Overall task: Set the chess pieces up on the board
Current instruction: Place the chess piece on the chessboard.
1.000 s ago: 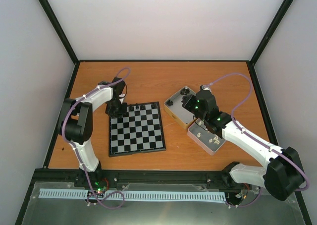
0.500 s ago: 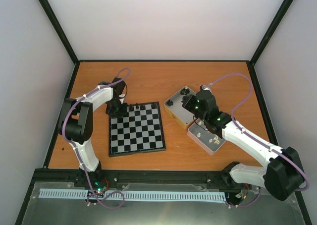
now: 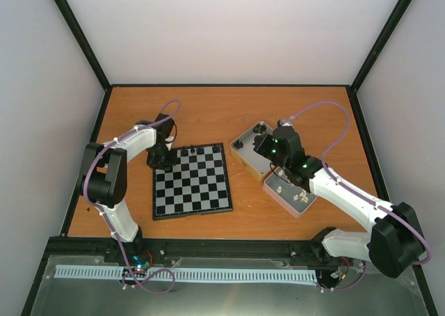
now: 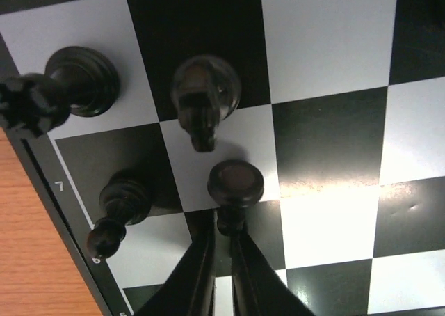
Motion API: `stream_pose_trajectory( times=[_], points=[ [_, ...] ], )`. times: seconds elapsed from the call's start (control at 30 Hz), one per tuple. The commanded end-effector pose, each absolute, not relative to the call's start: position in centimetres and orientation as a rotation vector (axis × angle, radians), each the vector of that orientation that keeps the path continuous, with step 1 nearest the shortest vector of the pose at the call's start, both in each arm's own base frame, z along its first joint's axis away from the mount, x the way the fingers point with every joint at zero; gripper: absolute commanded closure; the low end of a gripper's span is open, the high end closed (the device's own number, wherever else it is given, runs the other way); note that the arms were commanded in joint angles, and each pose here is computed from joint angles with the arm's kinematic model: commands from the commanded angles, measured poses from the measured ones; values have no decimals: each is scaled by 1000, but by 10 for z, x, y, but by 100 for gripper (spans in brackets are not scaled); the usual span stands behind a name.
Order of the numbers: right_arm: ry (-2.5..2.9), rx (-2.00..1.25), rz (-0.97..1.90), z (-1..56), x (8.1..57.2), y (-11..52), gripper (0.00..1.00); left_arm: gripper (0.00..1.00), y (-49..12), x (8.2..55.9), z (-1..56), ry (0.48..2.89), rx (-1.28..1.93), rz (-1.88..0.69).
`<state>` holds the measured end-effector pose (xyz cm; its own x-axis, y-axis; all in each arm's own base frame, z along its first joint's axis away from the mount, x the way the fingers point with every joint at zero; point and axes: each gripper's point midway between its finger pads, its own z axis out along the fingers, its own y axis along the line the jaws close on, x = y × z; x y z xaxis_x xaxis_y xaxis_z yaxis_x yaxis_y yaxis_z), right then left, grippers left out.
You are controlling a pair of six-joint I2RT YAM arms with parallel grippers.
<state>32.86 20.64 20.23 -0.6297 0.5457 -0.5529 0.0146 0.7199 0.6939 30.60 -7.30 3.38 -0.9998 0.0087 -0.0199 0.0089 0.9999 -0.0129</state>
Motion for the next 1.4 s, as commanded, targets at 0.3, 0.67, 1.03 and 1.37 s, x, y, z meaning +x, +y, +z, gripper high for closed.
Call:
stream_pose_trajectory(
  times=[0.3,0.67,1.03,1.37],
  points=[
    [2133,-257,782,202,327,294,94,80,-85,305,55,3011,-11,-186],
    [2127,-312,1061,204,323,351,94,60,-116,314,145,2608,-53,-541],
    [2260,333,1503,203,338,380,94,42,-192,279,194,2099,140,-1043],
    [2244,170,1462,222,338,391,94,37,-197,285,208,1990,118,-1067]
  ],
)
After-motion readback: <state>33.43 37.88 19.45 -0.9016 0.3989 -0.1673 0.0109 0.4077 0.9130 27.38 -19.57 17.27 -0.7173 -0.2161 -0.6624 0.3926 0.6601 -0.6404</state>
